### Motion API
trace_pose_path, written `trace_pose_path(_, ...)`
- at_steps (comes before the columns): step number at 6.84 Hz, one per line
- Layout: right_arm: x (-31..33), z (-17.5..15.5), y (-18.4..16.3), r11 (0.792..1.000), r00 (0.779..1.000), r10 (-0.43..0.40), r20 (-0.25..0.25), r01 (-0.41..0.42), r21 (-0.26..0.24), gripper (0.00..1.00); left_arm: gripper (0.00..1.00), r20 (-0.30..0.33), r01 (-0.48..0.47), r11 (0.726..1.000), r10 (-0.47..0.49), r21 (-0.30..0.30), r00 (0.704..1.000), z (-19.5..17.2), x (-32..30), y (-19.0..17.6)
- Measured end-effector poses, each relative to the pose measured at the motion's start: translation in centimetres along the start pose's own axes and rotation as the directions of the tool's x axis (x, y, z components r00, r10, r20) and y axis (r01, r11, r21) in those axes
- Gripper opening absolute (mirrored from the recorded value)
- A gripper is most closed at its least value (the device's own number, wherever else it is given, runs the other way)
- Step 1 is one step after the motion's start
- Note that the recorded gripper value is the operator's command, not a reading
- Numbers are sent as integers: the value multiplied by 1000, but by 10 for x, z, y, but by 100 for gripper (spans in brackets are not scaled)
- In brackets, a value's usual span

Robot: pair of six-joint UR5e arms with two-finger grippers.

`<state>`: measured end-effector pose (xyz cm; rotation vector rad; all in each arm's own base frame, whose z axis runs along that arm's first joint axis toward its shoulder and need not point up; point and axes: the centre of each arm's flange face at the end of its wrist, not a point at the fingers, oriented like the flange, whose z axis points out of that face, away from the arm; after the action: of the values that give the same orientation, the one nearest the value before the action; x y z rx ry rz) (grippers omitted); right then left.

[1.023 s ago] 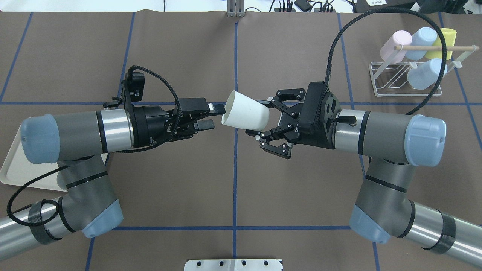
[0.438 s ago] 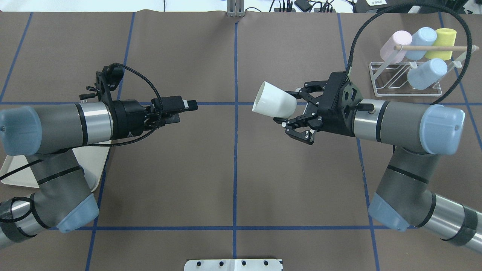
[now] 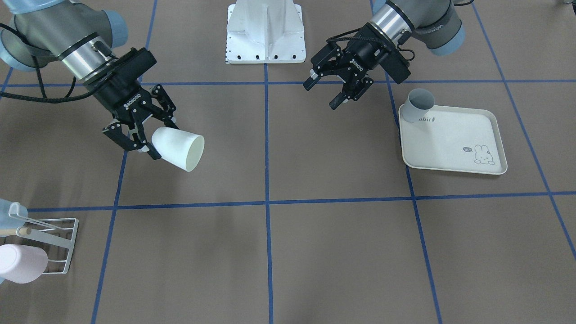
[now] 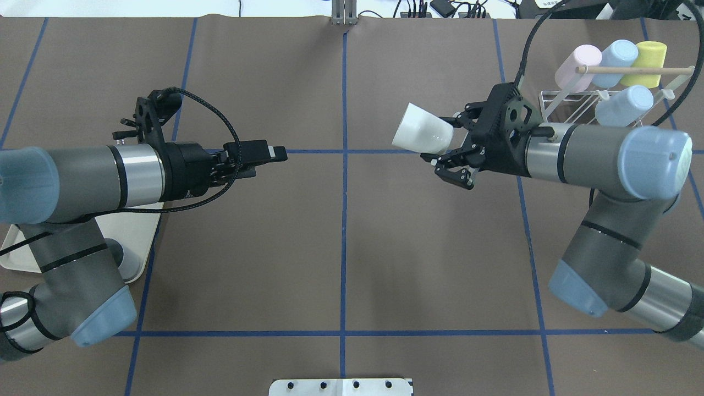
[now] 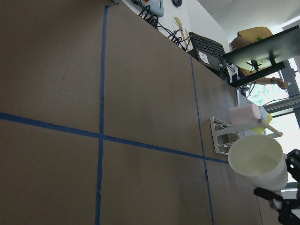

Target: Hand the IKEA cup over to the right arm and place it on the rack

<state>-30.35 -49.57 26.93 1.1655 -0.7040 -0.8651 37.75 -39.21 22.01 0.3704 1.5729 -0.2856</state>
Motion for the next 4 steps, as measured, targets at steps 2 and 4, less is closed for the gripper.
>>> trace_pose_path(2, 61, -18, -4, 961, 974, -224, -29, 216, -172, 0, 100, 10, -1, 1000, 1, -2, 1000, 3, -2, 3)
trace_pose_path(4, 97, -38, 42, 889, 933, -352, -67, 311, -336, 0, 100, 13, -1, 1000, 1, -2, 1000, 4, -3, 4)
